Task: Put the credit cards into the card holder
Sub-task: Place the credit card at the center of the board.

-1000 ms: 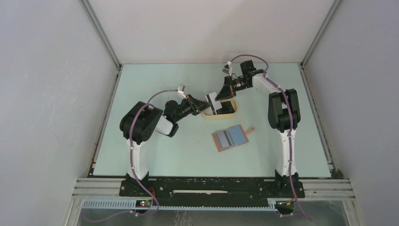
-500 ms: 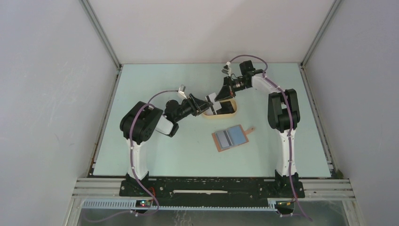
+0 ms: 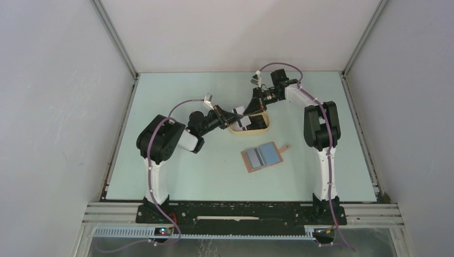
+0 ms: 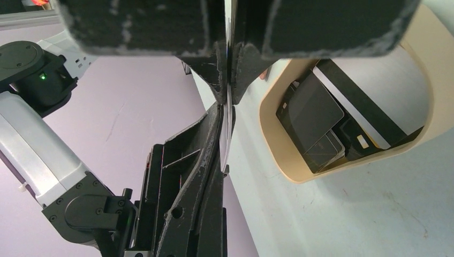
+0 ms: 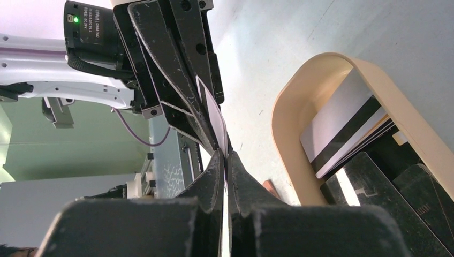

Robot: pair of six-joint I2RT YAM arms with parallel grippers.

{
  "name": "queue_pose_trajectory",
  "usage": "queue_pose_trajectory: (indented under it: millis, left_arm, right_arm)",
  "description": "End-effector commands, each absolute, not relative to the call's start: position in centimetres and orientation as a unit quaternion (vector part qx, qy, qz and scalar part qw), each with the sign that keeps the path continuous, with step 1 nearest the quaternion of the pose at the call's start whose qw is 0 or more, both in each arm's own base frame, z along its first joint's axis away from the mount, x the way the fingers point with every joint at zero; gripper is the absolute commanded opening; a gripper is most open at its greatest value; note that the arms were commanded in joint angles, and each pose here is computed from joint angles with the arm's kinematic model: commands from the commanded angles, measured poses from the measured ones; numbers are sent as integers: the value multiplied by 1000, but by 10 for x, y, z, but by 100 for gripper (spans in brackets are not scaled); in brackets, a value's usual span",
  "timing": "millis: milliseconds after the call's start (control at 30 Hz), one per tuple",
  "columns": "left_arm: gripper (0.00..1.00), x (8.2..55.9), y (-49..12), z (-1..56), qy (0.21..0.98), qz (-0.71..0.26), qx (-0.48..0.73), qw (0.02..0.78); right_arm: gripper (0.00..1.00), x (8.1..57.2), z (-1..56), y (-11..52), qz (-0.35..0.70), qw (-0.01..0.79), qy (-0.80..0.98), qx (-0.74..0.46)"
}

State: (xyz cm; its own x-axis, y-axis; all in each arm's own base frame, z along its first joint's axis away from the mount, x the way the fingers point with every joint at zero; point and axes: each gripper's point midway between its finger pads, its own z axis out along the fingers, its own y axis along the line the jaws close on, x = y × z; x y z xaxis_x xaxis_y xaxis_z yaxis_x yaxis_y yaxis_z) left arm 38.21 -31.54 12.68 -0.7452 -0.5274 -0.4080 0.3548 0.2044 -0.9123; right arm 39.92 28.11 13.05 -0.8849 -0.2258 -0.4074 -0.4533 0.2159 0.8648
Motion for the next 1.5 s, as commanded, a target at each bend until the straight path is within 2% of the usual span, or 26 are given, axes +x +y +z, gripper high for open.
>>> queue_pose_trajectory:
  millis: [0,133,300,500,733,1467]
  left_arm:
    - [0,382,-322,146,672,-640,-30,371]
    - [0,380,-321,150,664,-648,-27,372]
    - [0,378,-320,157,654,-657,-21,373]
    - [0,374,-319,163,650,-659,-10,378]
    - [0,373,-320,164,648,-662,-5,377]
    - [0,373,-320,165,647,-664,-4,376]
  right_arm:
    - [11,400,162,280,596,123,757,-238]
    - [32,402,163,271,594,133,757,-239]
    - [41,401,165,260,592,143,753,-248]
    - [40,396,170,252,607,148,735,-263]
    - [34,397,167,249,606,148,736,-262]
    - [34,392,159,256,603,133,740,-267]
